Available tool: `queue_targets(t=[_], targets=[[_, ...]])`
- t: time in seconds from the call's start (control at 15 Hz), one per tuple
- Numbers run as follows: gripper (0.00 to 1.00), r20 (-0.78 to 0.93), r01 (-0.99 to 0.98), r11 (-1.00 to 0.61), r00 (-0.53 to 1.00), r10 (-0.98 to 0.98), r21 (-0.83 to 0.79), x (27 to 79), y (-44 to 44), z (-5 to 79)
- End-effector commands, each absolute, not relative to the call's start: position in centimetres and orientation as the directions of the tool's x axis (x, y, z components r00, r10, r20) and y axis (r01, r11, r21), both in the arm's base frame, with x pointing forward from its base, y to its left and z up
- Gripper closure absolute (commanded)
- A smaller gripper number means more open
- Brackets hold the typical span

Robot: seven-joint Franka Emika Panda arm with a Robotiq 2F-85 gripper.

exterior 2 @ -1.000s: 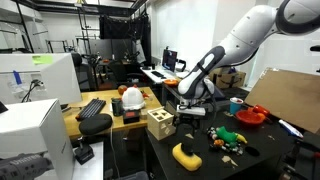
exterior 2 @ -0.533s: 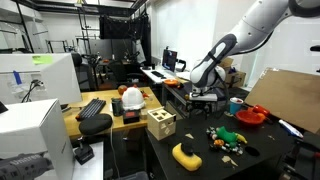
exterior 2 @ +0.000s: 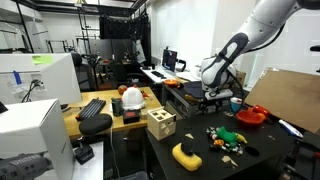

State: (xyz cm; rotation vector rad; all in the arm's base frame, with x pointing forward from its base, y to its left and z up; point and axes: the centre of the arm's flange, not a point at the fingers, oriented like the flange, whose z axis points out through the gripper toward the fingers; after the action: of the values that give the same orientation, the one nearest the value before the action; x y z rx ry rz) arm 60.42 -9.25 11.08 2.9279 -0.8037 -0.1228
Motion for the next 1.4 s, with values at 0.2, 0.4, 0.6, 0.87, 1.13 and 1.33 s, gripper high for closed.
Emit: queue_targets(t=[0.2, 0.4, 0.6, 0.87, 1.13, 1.33], targets=[[0.0, -0.047, -0.173, -0.984, 0.984, -0.174, 0.038, 56.6, -10.6, 13.1], [0.0, -0.029, -0.023, -0.999, 0.999, -0.022, -0.029, 54.6, -11.1, 15.0], [0.0, 0.001, 0.125, -0.986, 0.992, 0.125, -0.11, 52.0, -11.8, 17.7], [0.0, -0.029, 0.134, -0.98, 0.99, 0.14, -0.147, 52.9, -11.7, 17.0], [0.0, -0.054, 0.145, -0.974, 0.986, 0.157, -0.172, 51.6, -11.1, 18.4], [0.0, -0.057, 0.146, -0.974, 0.986, 0.158, -0.174, 51.5, -11.0, 18.3]])
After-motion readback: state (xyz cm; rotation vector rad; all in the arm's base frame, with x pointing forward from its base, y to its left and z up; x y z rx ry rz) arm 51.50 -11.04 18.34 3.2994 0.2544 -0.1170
